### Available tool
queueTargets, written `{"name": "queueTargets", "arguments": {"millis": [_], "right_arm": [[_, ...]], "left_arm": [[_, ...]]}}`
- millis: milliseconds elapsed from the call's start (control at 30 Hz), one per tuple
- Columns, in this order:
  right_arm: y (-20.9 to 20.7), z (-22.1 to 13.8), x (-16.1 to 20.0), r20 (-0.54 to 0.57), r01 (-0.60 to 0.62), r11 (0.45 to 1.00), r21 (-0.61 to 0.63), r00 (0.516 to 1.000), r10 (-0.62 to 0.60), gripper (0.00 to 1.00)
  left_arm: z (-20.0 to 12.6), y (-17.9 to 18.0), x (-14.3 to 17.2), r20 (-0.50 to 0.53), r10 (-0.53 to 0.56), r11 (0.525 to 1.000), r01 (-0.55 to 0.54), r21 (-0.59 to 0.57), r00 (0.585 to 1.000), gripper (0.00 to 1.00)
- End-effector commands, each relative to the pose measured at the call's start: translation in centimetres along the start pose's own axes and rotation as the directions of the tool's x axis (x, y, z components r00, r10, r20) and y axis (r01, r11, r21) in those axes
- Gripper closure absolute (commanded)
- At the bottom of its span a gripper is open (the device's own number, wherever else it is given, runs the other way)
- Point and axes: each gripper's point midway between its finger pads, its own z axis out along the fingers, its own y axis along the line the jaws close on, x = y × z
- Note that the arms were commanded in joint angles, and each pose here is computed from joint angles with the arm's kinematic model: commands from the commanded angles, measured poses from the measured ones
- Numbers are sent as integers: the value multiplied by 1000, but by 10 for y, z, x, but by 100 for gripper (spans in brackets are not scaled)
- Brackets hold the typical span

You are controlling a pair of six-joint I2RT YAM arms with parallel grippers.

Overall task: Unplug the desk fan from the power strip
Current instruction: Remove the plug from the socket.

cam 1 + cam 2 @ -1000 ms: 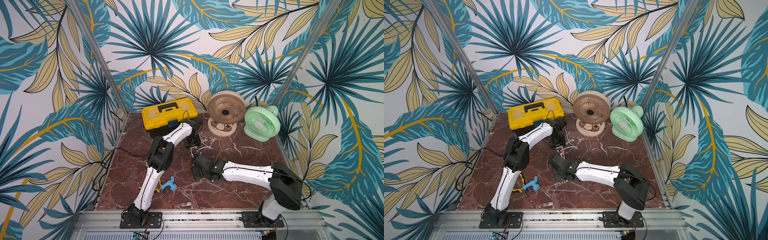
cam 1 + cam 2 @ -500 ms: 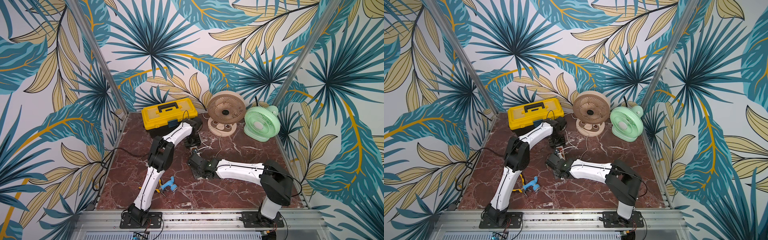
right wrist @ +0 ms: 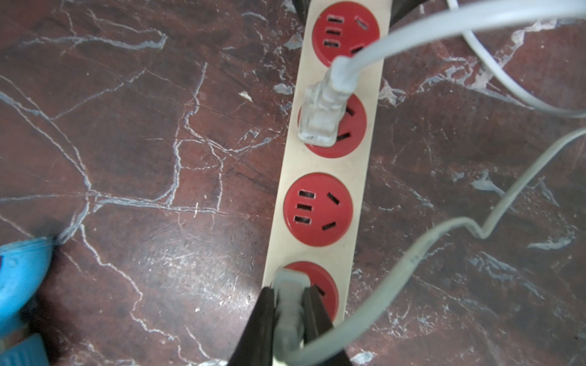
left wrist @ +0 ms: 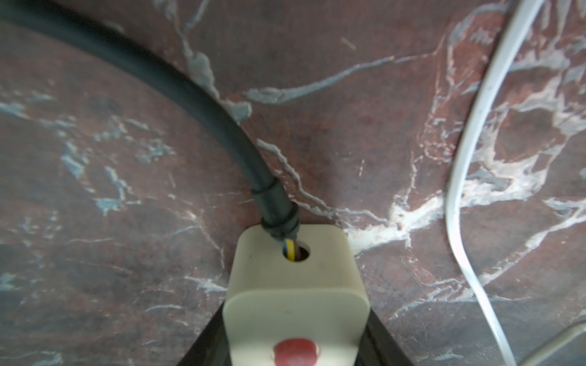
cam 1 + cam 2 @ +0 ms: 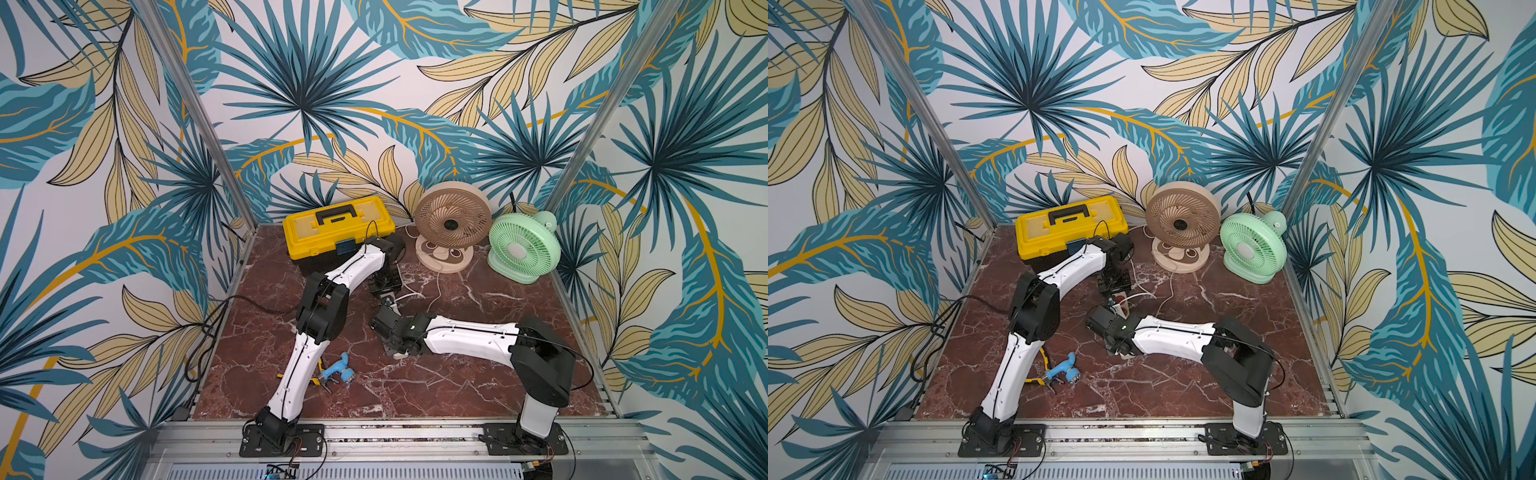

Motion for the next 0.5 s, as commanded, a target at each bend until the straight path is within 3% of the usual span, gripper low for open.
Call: {"name": "queueTargets", "arguments": {"millis": [0, 300, 467], "right_arm": [[-1, 8, 4, -16, 11, 1000, 29, 1000, -10, 87], [10, 7, 3, 2, 77, 993, 95, 997, -77, 100], [15, 6, 1, 19, 127, 978, 166, 991, -132, 100]], "left_arm": [[63, 34, 13, -105, -29, 991, 15, -130, 994, 100], [65, 37, 13, -107, -35, 989, 19, -144, 994, 100], [65, 38, 13, -106, -35, 989, 19, -150, 994, 100]]}}
